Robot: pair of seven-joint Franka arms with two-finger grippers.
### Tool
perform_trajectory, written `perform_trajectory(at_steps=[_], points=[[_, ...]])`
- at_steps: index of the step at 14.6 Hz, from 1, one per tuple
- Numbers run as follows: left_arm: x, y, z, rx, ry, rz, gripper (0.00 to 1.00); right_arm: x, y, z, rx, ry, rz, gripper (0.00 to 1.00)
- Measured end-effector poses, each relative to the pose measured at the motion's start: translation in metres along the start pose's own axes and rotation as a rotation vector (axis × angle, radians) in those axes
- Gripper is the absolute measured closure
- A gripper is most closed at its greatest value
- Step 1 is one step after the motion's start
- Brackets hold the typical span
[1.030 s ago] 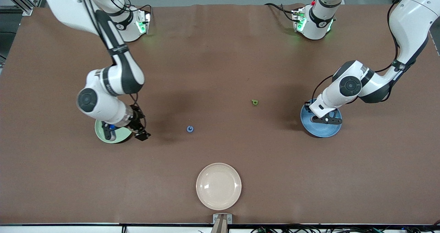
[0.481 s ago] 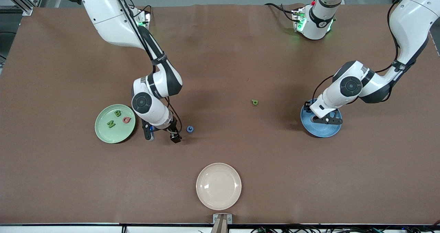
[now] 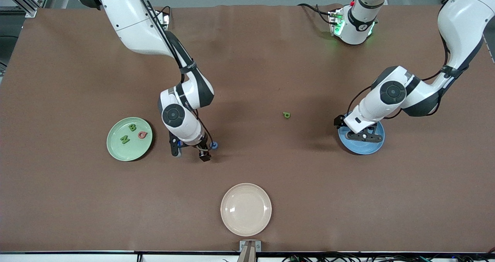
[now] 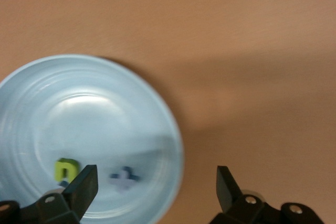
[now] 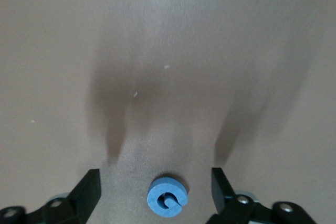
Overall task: Sort upper and lower case letters into plates
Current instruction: 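Reach the green d with the left gripper while the right gripper grasps the G, then grasp the d with the left gripper while the right gripper places the G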
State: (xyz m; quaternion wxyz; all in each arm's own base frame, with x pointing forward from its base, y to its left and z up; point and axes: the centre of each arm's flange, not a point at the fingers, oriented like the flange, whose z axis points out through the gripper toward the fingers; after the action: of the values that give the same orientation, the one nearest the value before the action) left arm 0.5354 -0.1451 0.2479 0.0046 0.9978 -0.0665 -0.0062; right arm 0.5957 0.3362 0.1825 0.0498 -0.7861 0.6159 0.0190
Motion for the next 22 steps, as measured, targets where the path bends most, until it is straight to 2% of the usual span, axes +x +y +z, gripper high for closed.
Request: perform_trajectory(at_steps=[1, 3, 4, 5, 8, 13, 15, 17, 18, 20, 21, 22], points=[[-0.001, 0.018, -0.005, -0.008, 0.001, -0.006, 0.0, -0.003, 0.0, 0.004, -0.002, 0.002, -0.004, 0.1], [-0.007, 0.062, -0.008, -0.02, -0.002, -0.006, 0.0, -0.009, 0.0, 0.008, -0.003, 0.004, -0.013, 0.25], [-0.012, 0.089, -0.009, -0.022, 0.0, -0.006, 0.0, -0.012, 0.001, 0.008, -0.003, 0.004, -0.018, 0.25], [-0.018, 0.117, -0.011, -0.022, 0.003, -0.005, 0.0, -0.015, 0.001, 0.008, -0.002, 0.004, -0.022, 0.32], [-0.039, 0.182, -0.007, -0.011, 0.004, 0.012, 0.0, -0.019, 0.0, 0.003, -0.003, 0.003, -0.024, 0.64], [-0.056, 0.22, 0.031, 0.028, -0.022, 0.042, 0.0, -0.015, -0.001, 0.004, -0.016, 0.01, -0.017, 0.64], [-0.062, 0.229, 0.047, 0.025, -0.025, 0.048, 0.02, 0.003, -0.003, -0.001, -0.069, 0.034, -0.034, 0.64], [-0.066, 0.235, 0.061, 0.022, -0.029, 0.047, 0.08, 0.042, -0.013, -0.028, -0.135, 0.036, -0.084, 0.64], [-0.068, 0.237, 0.066, 0.023, -0.03, 0.049, 0.08, 0.068, -0.017, -0.049, -0.159, 0.025, -0.111, 0.64], [-0.069, 0.238, 0.07, 0.027, -0.032, 0.051, 0.21, 0.121, -0.019, -0.087, -0.186, 0.0, -0.172, 0.64], [-0.069, 0.237, 0.071, 0.027, -0.033, 0.051, 0.21, 0.146, -0.016, -0.096, -0.197, -0.008, -0.206, 0.64], [-0.069, 0.237, 0.071, 0.027, -0.034, 0.05, 0.28, 0.171, -0.01, -0.096, -0.212, -0.007, -0.239, 0.64]])
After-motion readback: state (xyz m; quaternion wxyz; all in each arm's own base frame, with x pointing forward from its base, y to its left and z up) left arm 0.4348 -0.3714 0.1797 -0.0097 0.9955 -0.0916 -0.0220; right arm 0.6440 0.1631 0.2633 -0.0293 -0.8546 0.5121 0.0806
